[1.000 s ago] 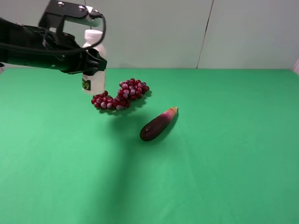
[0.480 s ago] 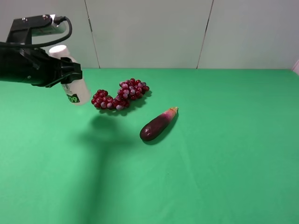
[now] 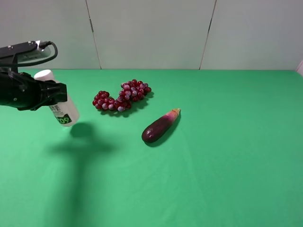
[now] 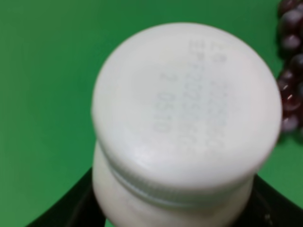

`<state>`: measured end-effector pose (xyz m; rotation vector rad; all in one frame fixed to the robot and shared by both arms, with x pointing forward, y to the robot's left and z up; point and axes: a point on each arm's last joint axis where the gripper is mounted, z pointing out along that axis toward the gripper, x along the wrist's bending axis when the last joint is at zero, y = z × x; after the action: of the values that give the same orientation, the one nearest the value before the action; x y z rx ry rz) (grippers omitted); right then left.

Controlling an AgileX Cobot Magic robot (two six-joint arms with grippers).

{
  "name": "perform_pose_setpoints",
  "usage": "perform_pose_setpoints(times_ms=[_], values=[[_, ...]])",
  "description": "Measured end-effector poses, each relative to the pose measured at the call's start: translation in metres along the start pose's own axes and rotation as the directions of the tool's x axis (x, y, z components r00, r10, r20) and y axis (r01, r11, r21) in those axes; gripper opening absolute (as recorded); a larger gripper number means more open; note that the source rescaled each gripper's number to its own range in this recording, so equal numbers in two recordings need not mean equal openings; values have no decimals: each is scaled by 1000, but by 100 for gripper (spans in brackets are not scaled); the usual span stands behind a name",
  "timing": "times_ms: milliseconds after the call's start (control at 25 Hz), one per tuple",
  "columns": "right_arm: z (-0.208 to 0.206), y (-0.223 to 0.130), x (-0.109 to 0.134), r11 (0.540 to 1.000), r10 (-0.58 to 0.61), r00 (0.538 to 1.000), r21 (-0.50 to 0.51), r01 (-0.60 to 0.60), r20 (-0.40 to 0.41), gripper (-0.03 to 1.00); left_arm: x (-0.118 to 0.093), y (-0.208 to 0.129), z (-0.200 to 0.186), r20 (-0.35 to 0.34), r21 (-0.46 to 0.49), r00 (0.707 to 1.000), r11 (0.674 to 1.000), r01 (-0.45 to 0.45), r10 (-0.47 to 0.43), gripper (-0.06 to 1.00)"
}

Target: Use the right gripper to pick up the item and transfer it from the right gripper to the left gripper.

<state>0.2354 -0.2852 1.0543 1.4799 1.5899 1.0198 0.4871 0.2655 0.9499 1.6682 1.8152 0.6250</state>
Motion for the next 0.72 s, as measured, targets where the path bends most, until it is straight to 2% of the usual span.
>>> perform_pose_setpoints(times_ms=[200, 520, 720], values=[[0, 0, 0, 1000, 0, 1000, 0, 0, 0, 88, 8, -1, 0, -62, -16, 998, 1000, -24, 23, 0], [0, 0, 0, 1000, 0, 1000, 0, 0, 0, 88, 15, 6, -1, -152, -59, 974, 983, -176, 165, 0], [0, 0, 0, 1000, 0, 1000, 0, 0, 0, 88, 17, 7, -1, -176, -70, 966, 976, -206, 191, 0]])
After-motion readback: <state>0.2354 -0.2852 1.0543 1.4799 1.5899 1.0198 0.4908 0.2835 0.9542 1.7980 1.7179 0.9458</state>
